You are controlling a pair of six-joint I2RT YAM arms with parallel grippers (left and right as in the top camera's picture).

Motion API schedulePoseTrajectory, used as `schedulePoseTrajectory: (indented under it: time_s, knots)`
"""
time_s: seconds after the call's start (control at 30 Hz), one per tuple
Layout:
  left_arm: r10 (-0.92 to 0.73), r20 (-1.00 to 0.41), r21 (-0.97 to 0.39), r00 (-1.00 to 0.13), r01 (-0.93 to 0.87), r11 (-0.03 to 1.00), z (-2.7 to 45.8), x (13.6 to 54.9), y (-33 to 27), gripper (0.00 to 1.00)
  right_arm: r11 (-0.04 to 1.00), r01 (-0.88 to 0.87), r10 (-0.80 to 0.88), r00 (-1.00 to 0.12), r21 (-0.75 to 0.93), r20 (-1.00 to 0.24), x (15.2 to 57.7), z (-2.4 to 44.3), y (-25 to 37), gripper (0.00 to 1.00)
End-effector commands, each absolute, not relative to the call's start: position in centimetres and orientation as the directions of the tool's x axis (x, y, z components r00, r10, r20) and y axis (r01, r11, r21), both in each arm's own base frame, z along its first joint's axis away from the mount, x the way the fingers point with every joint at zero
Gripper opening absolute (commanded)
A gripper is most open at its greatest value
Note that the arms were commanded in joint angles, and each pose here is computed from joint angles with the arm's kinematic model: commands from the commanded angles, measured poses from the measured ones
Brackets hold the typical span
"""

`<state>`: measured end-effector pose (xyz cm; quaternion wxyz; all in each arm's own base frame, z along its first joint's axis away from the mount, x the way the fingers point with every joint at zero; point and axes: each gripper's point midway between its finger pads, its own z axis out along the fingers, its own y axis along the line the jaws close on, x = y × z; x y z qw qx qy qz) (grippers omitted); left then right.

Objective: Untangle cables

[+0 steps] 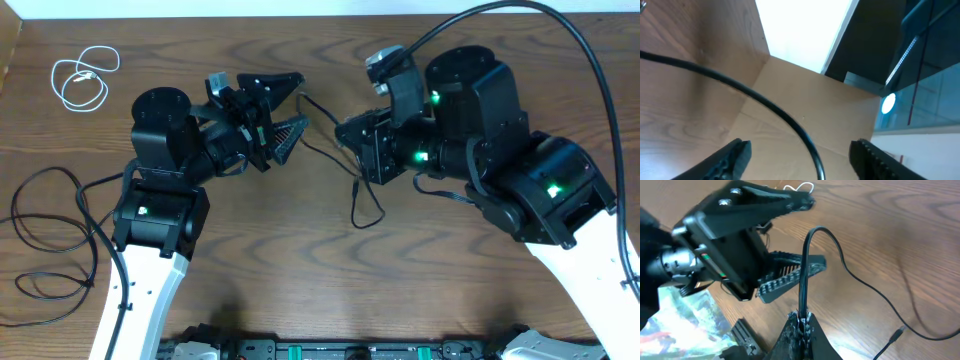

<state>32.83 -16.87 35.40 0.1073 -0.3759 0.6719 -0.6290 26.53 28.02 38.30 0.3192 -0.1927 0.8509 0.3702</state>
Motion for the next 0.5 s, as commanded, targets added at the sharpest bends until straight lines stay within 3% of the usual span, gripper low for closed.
schedulePoseTrajectory:
  time_s: [0.0, 0.47]
  knots:
    - [-0.613, 0.377, -0.912, -0.694, -0.392, -0.117, 36.6, 32.4, -17.1, 0.63, 0.625, -0.615, -0.141, -0.695, 0.480, -0.705, 26.0, 38.2, 28.9, 0.01]
    - [-0.599, 0.393, -0.906, -0.698, -0.403, -0.126, 36.7, 32.2, -17.2, 0.50, 0.623, -0.618, -0.149, -0.696, 0.480, -0.703, 26.8, 37.5, 30.0, 0.01]
